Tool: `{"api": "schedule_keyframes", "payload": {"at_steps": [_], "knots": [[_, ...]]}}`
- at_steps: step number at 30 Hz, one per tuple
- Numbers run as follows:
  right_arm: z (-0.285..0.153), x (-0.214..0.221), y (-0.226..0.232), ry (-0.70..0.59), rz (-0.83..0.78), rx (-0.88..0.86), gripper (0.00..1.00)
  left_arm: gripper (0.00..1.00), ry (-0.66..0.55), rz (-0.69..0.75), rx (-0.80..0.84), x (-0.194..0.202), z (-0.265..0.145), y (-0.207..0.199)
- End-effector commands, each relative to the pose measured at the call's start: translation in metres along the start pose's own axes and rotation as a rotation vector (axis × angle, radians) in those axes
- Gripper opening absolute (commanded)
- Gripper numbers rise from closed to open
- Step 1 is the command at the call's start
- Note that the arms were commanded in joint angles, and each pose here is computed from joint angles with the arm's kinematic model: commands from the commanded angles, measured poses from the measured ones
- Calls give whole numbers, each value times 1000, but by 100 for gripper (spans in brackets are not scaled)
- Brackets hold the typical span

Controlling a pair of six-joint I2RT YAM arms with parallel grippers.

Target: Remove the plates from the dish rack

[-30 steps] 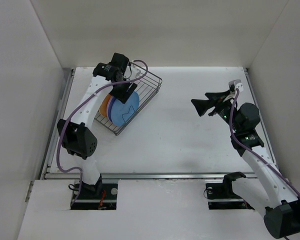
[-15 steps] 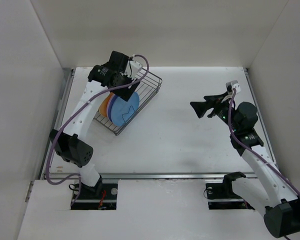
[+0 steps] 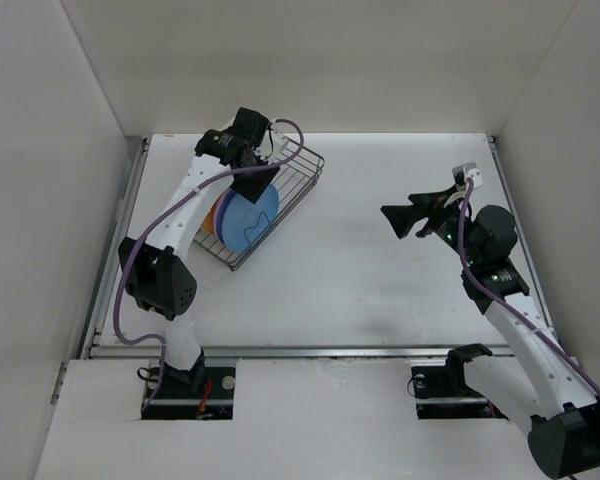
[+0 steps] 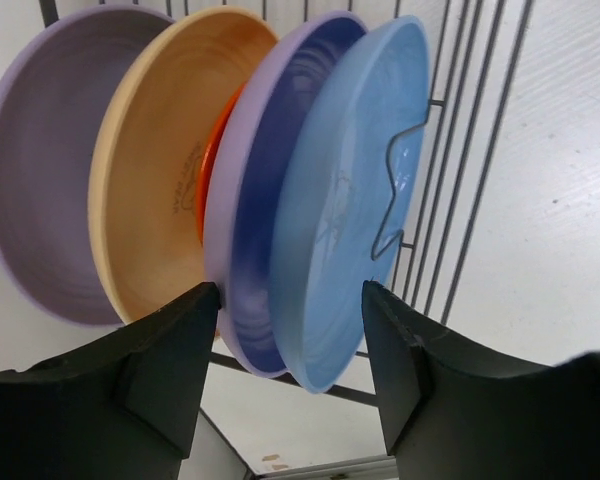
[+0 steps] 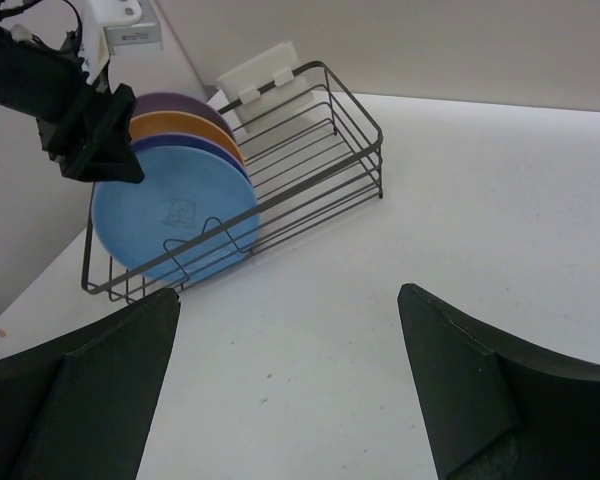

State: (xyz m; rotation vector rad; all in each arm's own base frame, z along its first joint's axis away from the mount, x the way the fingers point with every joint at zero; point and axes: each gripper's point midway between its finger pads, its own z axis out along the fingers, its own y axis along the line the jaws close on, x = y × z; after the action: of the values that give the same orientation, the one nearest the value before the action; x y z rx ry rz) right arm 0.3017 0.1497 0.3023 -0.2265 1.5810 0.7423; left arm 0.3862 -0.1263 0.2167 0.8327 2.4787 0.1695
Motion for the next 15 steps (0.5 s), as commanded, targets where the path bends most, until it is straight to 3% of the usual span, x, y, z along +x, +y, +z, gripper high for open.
{"api": "schedule_keyframes", "payload": {"at_steps": [1, 5, 8, 12, 15], "knots": [[-2, -20, 6, -49, -32, -15, 96, 55, 31, -4, 0, 5, 10, -1], [-2, -20, 6, -49, -32, -15, 96, 47, 50, -1, 5, 8, 15, -3], [-3, -18, 5, -41, -28, -12, 96, 47, 53, -22, -7, 9, 15, -2], [-3, -18, 5, -41, -28, -12, 96, 64, -3, -46, -72, 0, 2, 11], [-3, -18, 7, -38, -29, -21, 96, 69, -84, -74, -116, -14, -23, 23]]}}
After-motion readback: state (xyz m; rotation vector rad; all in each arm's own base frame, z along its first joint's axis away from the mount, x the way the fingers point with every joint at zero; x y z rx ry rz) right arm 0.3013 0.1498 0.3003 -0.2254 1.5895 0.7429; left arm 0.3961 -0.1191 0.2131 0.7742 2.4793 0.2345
